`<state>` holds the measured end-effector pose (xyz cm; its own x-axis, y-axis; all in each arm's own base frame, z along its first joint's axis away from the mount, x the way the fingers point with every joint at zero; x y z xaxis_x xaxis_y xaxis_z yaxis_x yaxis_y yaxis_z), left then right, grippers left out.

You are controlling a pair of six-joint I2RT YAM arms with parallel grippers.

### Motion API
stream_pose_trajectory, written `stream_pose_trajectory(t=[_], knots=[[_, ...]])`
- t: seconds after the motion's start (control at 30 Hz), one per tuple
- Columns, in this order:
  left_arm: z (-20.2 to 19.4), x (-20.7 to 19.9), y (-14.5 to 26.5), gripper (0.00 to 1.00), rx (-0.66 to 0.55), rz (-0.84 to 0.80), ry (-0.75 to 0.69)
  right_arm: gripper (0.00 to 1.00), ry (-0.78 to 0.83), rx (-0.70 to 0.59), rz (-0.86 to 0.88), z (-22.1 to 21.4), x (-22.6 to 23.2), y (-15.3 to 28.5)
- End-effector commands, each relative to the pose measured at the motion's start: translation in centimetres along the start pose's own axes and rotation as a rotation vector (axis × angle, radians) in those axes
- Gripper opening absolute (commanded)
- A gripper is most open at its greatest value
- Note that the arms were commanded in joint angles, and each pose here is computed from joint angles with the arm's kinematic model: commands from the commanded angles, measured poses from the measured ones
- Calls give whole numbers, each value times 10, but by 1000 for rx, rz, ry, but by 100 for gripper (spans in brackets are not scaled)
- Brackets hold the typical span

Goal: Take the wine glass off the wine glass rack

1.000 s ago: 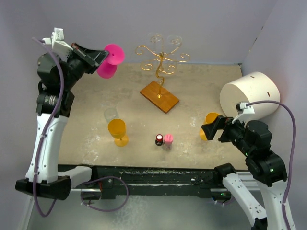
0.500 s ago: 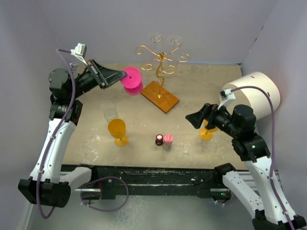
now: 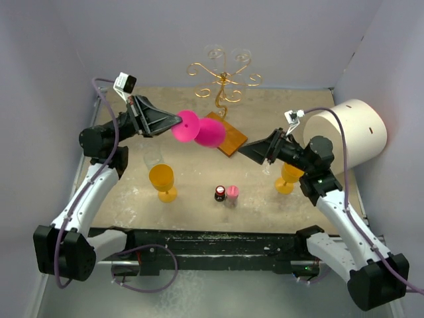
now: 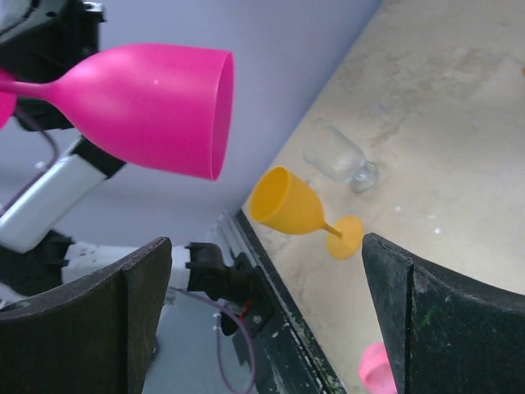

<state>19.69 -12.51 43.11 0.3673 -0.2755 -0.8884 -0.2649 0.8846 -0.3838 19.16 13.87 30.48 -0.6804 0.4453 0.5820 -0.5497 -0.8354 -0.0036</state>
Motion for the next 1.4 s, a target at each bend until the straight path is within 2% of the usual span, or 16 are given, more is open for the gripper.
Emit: stream_pose_trajectory(t=[0.0, 0.13, 0.43, 0.6, 0.83, 1.07, 1.17, 1.27, 1.3, 1.37], knots=[[-21, -17, -11, 0, 100, -205, -30, 100, 76, -127, 267, 26, 34, -2], [-28, -11, -24, 0, 144, -259, 2, 98, 60, -154, 355, 28, 46, -5], [-28, -2, -24, 0, 126, -321, 43, 71, 6, -245, 555, 37, 77, 8], [-27, 4, -22, 0, 117, -365, 79, 63, -4, -294, 676, 45, 95, 21], [-26, 13, -20, 0, 91, -385, 118, 38, 28, -333, 776, 51, 113, 36], [-25, 13, -22, 0, 86, -394, 115, 6, 53, -354, 808, 54, 122, 44], [-25, 11, -23, 11, 89, -396, 96, 0, 57, -359, 811, 55, 124, 45], [-26, 13, -23, 18, 74, -381, 78, 0, 68, -368, 812, 55, 125, 46], [-27, 13, -22, 23, 65, -375, 67, 0, 69, -369, 810, 55, 125, 47], [-28, 16, -21, 40, 37, -357, 54, 0, 76, -377, 805, 55, 126, 49]])
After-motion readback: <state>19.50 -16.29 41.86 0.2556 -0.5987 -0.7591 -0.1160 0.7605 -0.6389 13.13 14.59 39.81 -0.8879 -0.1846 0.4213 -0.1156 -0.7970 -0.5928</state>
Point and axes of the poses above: each gripper's point midway between its finger pads, its own y axis back along the fingers, its own x axis along the line the jaws close on, z = x × y, the point moved 9 cm from there along y, back along the fingers, and after that the axes turned 12 degrees about y, right-handed, at the moved point
